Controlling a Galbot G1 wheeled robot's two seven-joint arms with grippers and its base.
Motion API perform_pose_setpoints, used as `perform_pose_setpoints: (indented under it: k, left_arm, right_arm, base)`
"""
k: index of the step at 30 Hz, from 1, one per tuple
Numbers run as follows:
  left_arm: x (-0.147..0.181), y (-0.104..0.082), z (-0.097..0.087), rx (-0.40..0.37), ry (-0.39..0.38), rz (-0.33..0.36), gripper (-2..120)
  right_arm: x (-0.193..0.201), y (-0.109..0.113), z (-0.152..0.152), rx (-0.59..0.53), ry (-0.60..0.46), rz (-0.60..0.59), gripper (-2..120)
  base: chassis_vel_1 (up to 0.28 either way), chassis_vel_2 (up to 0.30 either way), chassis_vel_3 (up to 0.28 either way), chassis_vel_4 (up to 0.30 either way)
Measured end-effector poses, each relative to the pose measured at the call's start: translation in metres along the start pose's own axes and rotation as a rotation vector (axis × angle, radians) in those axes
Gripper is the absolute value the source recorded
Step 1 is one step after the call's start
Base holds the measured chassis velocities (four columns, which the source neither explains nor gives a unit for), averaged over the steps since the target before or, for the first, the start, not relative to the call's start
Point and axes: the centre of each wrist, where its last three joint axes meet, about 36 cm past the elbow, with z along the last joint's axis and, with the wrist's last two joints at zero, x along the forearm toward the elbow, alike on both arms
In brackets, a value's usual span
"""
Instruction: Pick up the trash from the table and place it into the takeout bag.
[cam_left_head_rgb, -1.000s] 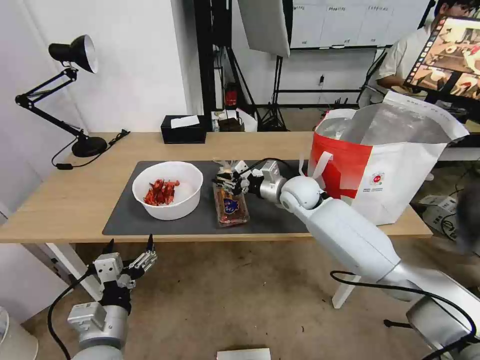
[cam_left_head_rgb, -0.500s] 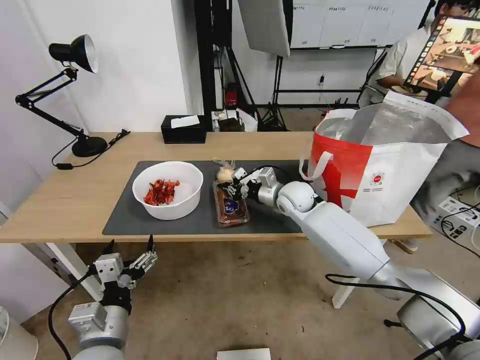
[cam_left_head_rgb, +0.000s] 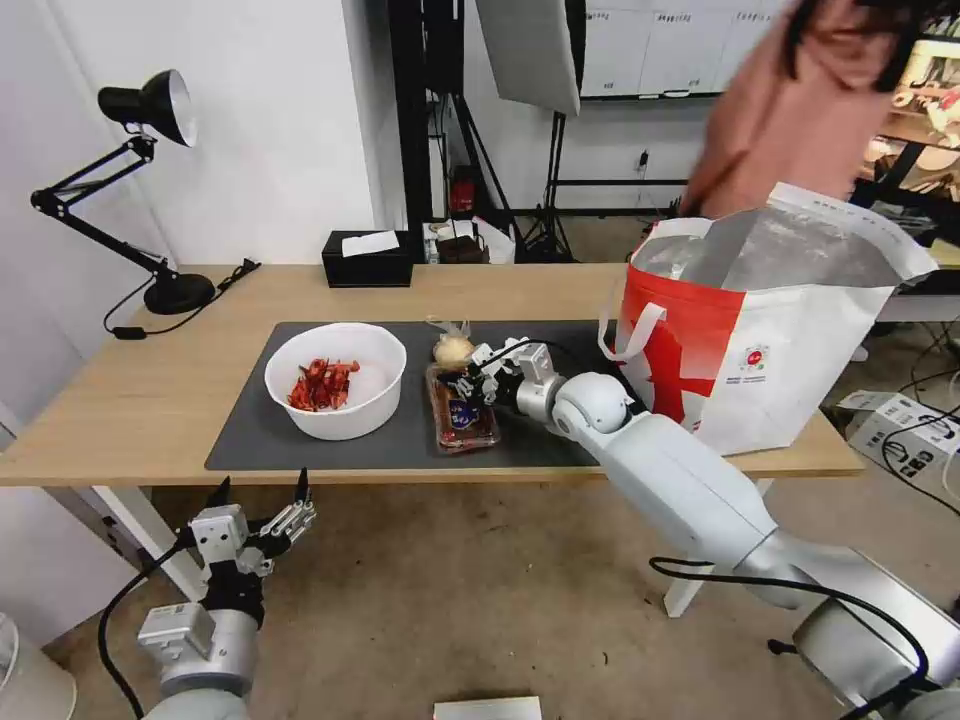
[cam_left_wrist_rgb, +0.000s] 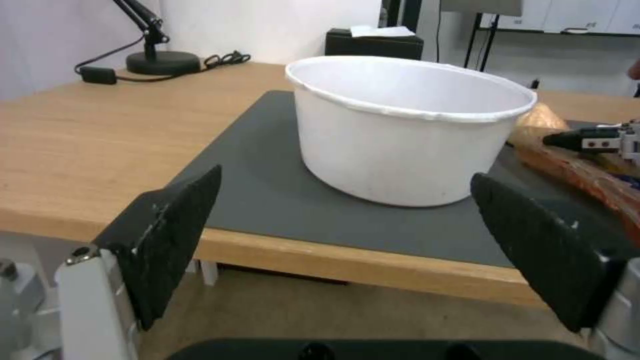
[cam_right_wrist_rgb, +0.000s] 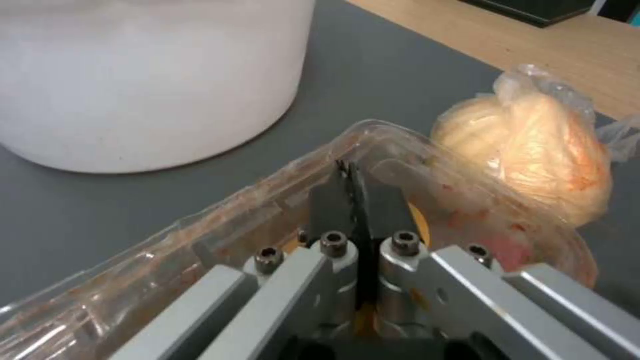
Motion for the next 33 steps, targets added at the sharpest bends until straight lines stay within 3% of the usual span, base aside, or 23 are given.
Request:
perform_pose_setpoints:
  k: [10,14,16,17,20,21,24,25,28,33]
  left_arm:
    - [-0.004,0.000,-0.002,0.013,-0.012,0.014,100]
    - [-0.009,-0.003,-0.009,0.070,-0.018,0.064,100]
    - [-0.015,-0.003,-0.016,0.145,0.001,0.136,100]
    - [-0.015,-0.003,-0.016,0.145,0.001,0.136,100]
    - [-0.031,-0.003,-0.034,0.320,0.059,0.271,100]
    - [-0.031,-0.003,-0.034,0.320,0.059,0.271,100]
    - [-0.043,-0.001,-0.051,0.507,0.155,0.390,100]
    - [-0.043,-0.001,-0.051,0.507,0.155,0.390,100]
    - [-0.054,-0.003,-0.061,0.651,0.252,0.471,100]
    - [-0.072,-0.005,-0.061,0.745,0.322,0.498,100]
  right_arm:
    - [0.013,0.006,-0.017,-0.026,-0.085,0.008,0]
    - [0.023,0.006,-0.023,-0.036,-0.121,0.020,0]
    - [0.030,0.006,-0.025,-0.045,-0.142,0.034,0]
    - [0.030,0.006,-0.025,-0.045,-0.142,0.034,0]
    - [0.039,0.009,-0.027,-0.070,-0.178,0.063,0]
    - [0.039,0.009,-0.027,-0.070,-0.178,0.063,0]
    - [0.039,0.010,-0.024,-0.081,-0.188,0.072,0]
    - [0.039,0.010,-0.024,-0.081,-0.188,0.072,0]
    - [0.035,0.013,-0.020,-0.084,-0.179,0.064,0]
    - [0.031,0.015,-0.021,-0.079,-0.175,0.057,0]
  base:
    - [0.000,0.000,0.000,0.000]
    - [0.000,0.000,0.000,0.000]
    - [0.000,0.000,0.000,0.000]
    - [0.000,0.000,0.000,0.000]
    - [0.000,0.000,0.000,0.000]
    - [0.000,0.000,0.000,0.000]
    - [0.000,0.000,0.000,0.000]
    - [0.000,0.000,0.000,0.000]
    - [0.000,0.000,0.000,0.000]
    - [0.000,0.000,0.000,0.000]
